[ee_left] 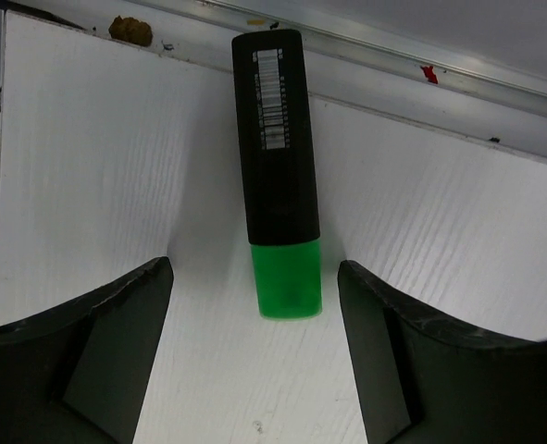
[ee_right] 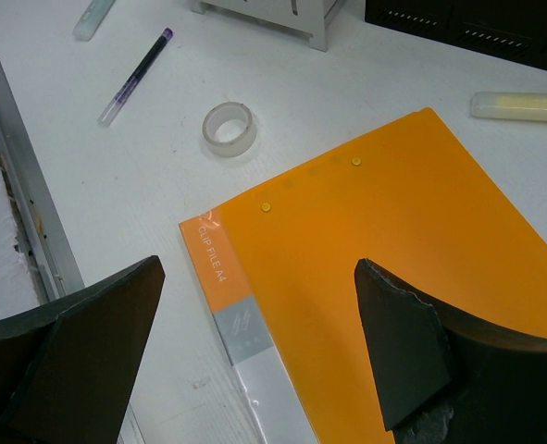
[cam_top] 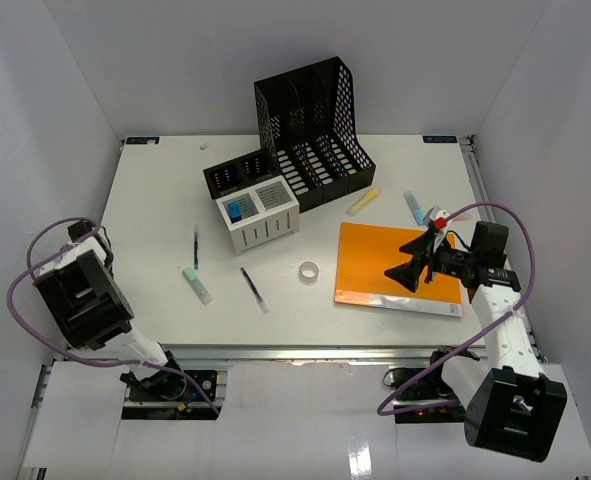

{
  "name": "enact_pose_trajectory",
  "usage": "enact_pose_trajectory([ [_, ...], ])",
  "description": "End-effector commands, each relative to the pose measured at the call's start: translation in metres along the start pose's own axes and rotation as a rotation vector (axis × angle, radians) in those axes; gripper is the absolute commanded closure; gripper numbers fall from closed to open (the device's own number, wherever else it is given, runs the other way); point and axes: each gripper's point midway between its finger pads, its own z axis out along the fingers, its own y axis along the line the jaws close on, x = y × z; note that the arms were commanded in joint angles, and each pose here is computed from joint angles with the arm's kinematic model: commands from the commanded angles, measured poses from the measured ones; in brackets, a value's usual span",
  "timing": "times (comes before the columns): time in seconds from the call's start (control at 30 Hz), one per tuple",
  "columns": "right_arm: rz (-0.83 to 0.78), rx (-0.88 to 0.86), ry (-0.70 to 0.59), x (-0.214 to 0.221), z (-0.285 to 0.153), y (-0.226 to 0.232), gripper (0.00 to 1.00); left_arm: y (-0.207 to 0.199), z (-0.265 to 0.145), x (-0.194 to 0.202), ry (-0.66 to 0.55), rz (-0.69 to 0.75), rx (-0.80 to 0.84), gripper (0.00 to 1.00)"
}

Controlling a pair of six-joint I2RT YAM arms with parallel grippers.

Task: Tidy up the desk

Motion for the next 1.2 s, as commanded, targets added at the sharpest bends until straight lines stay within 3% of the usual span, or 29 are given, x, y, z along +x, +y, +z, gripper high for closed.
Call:
enact_pose_trajectory([
  [0.0, -0.002, -0.027, -0.022, -0.005, -0.001, 0.005, 0.10, -0.009, 0.002, -0.014, -0.020, -0.035, -0.010, 0.17],
  [0.2, -0.005, -0.033, -0.026, -0.007, -0.001, 0.007, 0.10, -0.012, 0.011, -0.012, 0.007, -0.026, -0.019, 0.23],
  [0.33, -0.008, -0.041, -0.031, -0.009, -0.001, 0.008, 0.10, -0.010, 0.014, -0.010, 0.016, -0.022, -0.005, 0.42],
  [0.4, -0.010, -0.044, -0.035, -0.010, -0.002, 0.009, 0.10, -0.011, 0.012, -0.008, 0.029, -0.021, 0.026, 0.64],
  [0.47, -0.012, -0.050, -0.039, -0.012, -0.002, 0.010, 0.10, -0.011, 0.010, -0.003, 0.050, -0.016, 0.051, 0.77],
  [0.73, -0.018, -0.062, -0.050, -0.015, -0.002, 0.014, 0.10, -0.015, -0.009, 0.022, 0.165, -0.002, 0.206, 0.86],
  [0.97, -0.027, -0.064, -0.055, -0.017, -0.003, 0.015, 0.10, -0.063, -0.079, 0.071, 0.384, 0.186, 0.695, 1.00],
  [1.17, -0.032, -0.059, -0.055, -0.017, -0.003, 0.015, 0.10, -0.090, -0.183, 0.073, 0.243, 0.455, 1.228, 1.00],
])
